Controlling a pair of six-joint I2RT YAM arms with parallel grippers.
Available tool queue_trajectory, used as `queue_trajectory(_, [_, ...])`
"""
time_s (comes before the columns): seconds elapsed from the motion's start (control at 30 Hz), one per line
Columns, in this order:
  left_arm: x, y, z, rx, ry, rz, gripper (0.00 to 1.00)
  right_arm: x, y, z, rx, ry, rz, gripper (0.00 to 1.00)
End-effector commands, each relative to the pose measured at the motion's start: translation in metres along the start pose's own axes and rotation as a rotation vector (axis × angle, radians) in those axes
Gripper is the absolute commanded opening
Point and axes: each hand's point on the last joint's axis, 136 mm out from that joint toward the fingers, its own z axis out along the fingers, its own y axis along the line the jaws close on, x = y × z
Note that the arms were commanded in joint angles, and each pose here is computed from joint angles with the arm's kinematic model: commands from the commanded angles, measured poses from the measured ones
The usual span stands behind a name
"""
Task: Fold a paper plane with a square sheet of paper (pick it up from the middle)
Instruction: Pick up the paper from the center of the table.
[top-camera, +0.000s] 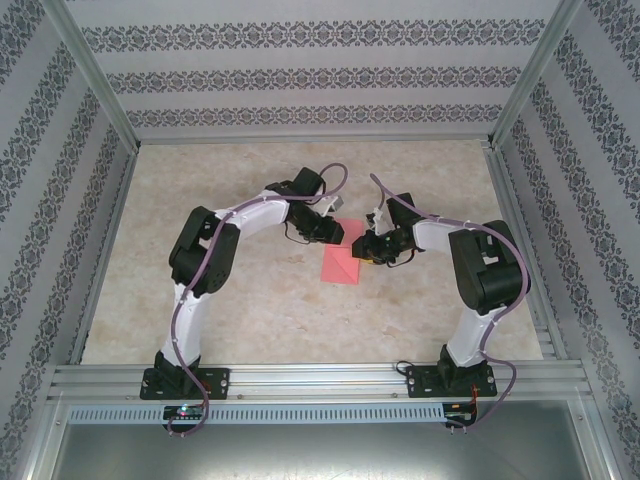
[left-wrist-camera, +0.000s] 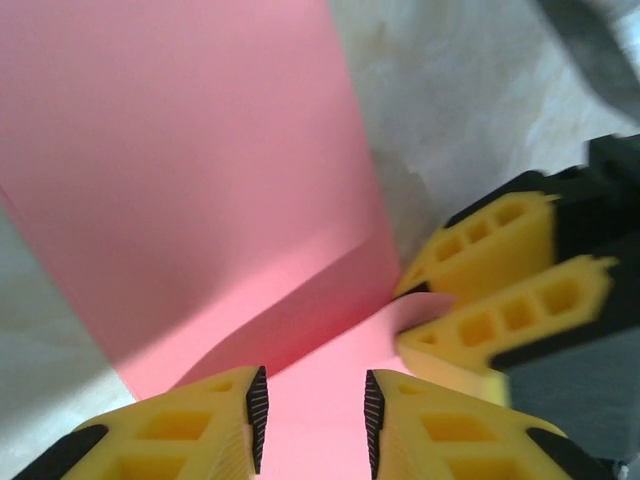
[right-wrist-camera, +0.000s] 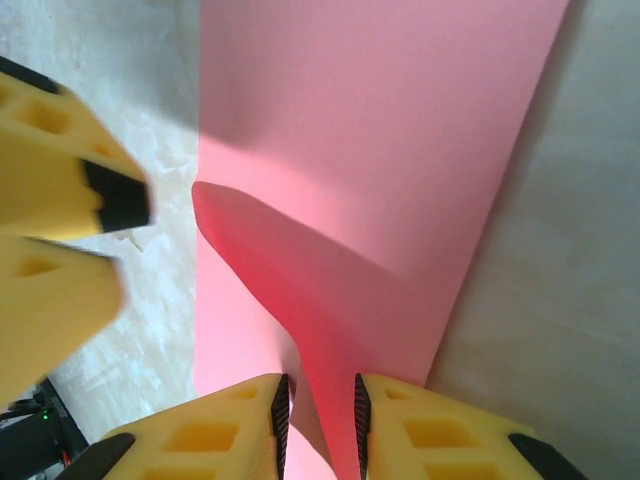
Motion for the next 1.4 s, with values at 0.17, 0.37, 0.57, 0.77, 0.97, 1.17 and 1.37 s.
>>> queue_trajectory(0.17, [-0.011, 0.012, -0.056, -0.124, -0.156, -0.088, 0.41, -0.008, 0.022, 0.009, -0.098, 0.005, -0.029, 0.18])
queue_trajectory(0.37, [-0.013, 0.014, -0.084, -0.069, -0.353, -0.209, 0.5, -0.012, 0.039, -0.001, -0.145, -0.011, -0.039, 0.06])
queue_trajectory(0.57, [-0.012, -0.007, -0.09, 0.172, -0.516, -0.351, 0.53, -0.019, 0.064, -0.018, -0.245, -0.043, -0.042, 0.02])
queue_trajectory(0.77, [-0.012, -0.019, -0.095, 0.304, -0.599, -0.406, 0.54, -0.02, 0.083, -0.037, -0.326, -0.071, -0.039, 0.02])
queue_trajectory(0.97, [-0.015, -0.036, -0.096, 0.417, -0.627, -0.441, 0.56, -0.023, 0.101, -0.058, -0.384, -0.104, -0.047, 0.01])
queue_trajectory(1.17, [-0.014, -0.052, -0.082, 0.45, -0.595, -0.451, 0.57, -0.028, 0.112, -0.076, -0.429, -0.139, -0.046, 0.01])
queue_trajectory(1.37, [-0.019, -0.061, -0.076, 0.499, -0.584, -0.444, 0.57, -0.03, 0.117, -0.082, -0.478, -0.153, -0.032, 0.01])
